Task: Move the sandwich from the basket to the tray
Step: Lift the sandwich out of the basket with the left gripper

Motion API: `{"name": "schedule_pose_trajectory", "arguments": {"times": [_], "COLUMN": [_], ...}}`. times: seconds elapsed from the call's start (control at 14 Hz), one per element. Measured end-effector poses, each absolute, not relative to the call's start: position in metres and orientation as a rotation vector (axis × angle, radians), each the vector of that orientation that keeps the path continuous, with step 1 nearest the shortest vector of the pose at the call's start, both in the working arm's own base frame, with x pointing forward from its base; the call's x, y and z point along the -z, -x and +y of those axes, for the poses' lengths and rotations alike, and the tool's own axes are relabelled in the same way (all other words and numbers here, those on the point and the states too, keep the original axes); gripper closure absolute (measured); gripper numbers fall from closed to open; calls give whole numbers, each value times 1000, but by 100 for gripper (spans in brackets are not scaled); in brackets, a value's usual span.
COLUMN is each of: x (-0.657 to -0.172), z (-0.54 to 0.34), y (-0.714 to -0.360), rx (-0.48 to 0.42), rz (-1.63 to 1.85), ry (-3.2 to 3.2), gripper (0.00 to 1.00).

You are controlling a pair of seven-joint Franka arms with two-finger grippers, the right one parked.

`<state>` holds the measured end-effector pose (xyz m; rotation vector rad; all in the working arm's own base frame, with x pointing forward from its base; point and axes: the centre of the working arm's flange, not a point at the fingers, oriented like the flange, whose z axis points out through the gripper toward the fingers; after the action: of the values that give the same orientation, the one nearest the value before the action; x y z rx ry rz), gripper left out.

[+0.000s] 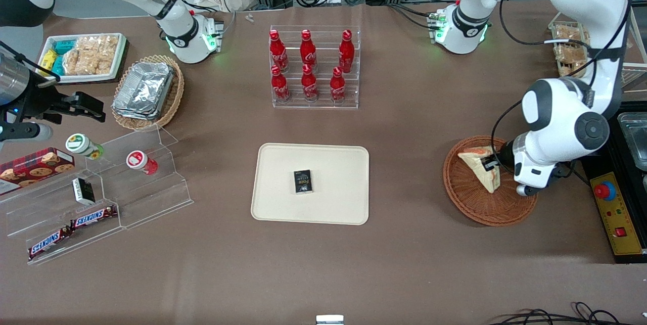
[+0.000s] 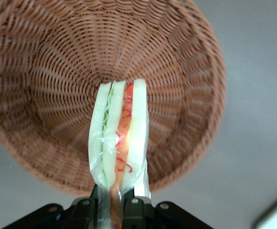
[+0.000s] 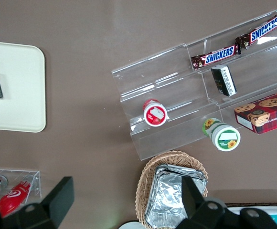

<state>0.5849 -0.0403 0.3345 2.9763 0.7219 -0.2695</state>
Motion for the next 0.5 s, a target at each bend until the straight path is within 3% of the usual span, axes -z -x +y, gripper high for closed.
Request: {"name": "schedule_pose_trajectory", "arguments": {"times": [0.07, 0.29, 0.5], "x": [-356, -431, -493], "z": [-46, -73, -116], "y": [-587, -590, -586], "rx": [297, 341, 282], "rz": [700, 602, 466], "ry": [-2979, -2991, -3002], "gripper": [85, 85, 85]}}
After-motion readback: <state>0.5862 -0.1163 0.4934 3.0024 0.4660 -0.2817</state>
